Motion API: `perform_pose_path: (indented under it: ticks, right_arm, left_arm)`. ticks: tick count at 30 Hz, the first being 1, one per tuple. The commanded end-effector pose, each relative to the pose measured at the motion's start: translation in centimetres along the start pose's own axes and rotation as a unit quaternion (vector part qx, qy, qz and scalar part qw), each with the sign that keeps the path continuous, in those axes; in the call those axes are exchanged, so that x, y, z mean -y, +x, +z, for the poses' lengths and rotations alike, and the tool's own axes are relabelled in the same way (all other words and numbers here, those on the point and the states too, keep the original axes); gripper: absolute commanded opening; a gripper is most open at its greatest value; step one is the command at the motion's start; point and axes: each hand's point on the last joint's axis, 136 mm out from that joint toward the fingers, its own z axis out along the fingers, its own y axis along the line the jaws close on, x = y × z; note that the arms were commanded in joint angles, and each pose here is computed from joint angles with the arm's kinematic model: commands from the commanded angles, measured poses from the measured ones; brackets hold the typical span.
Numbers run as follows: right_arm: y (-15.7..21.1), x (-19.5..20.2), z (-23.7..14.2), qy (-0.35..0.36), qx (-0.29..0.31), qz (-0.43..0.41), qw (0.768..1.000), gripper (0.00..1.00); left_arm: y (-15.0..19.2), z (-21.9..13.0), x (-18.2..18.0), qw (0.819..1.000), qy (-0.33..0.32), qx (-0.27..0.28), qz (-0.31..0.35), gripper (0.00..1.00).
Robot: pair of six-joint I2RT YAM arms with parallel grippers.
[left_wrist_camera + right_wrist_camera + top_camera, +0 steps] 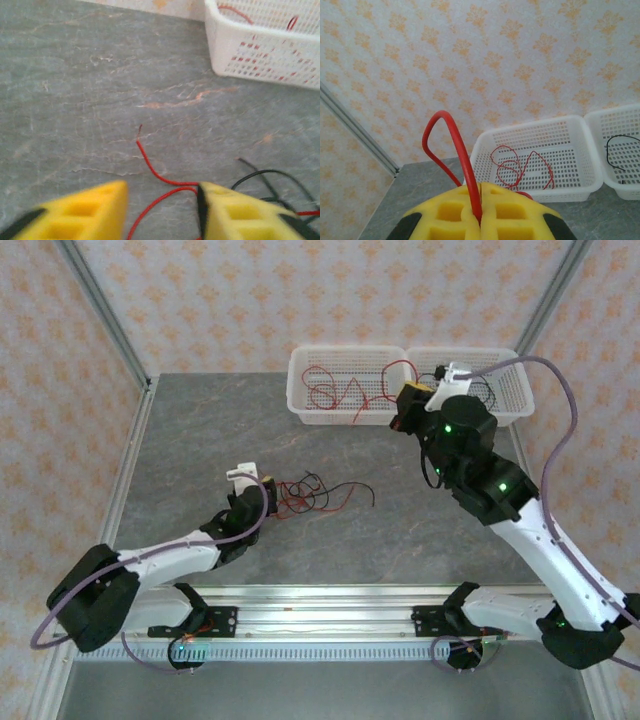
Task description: Untangle the cables
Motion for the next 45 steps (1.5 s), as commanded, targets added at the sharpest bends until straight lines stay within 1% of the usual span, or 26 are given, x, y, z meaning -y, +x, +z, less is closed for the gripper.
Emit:
perform_pose_path:
  ticks: [1,4,7,10,19,21,27,32,36,39,42,43,45]
  right_arm:
    - [-1.0,0.0,2.0,-0.016,0.006,0.0,1.0,0.0]
    - [-0.3,0.9,5.2,-0.023,-0.006,0.004,1.0,0.0]
    - [0.4,2.0,8.7,-0.028,-0.02,0.005,0.999,0.0]
    - [1.4,3.1,12.2,-0.028,-0.036,0.003,0.999,0.0]
    - [4.4,7.7,23.0,0.017,-0.078,0.006,0.997,0.0]
    - [5.0,8.3,25.2,0.024,-0.087,0.009,0.996,0.0]
    - [8.5,10.4,31.5,0.059,-0.133,0.007,0.989,0.0]
    - [12.4,11.9,34.6,0.077,-0.172,0.016,0.982,0.0]
    - [16.1,13.2,35.4,0.086,-0.201,0.028,0.975,0.0]
    - [18.1,14.0,35.6,0.094,-0.215,0.027,0.972,0.03]
    - [19.4,14.8,35.6,0.104,-0.227,0.02,0.968,0.09]
    - [19.8,15.0,35.6,0.107,-0.231,0.018,0.967,0.13]
    - [20.1,15.4,35.4,0.117,-0.234,0.013,0.965,0.23]
  left_arm:
    - [-2.3,-1.1,0.5,1.0,0.016,0.01,-0.008,0.54]
    - [-4.4,-2.3,0.7,1.0,0.023,0.018,-0.011,0.58]
    - [-6.2,-3.6,0.6,0.999,0.025,0.023,-0.019,0.59]
    - [-7.3,-4.9,0.3,0.999,0.027,0.024,-0.036,0.59]
    - [-8.0,-7.4,-1.5,0.995,0.029,0.019,-0.093,0.6]
    - [-8.0,-7.8,-1.8,0.993,0.027,0.019,-0.115,0.6]
    - [-8.2,-8.3,-2.0,0.99,0.029,0.012,-0.135,0.61]
    - [-8.0,-8.4,-1.9,0.99,0.03,0.003,-0.138,0.62]
    - [-8.2,-8.6,-1.7,0.989,0.036,-0.001,-0.141,0.62]
    - [-8.3,-8.7,-1.5,0.989,0.039,-0.005,-0.14,0.62]
    - [-8.4,-8.9,-1.3,0.989,0.046,-0.012,-0.139,0.63]
    - [-8.4,-8.9,-1.2,0.989,0.047,-0.014,-0.139,0.63]
    - [-8.4,-9.0,-1.1,0.989,0.051,-0.018,-0.138,0.63]
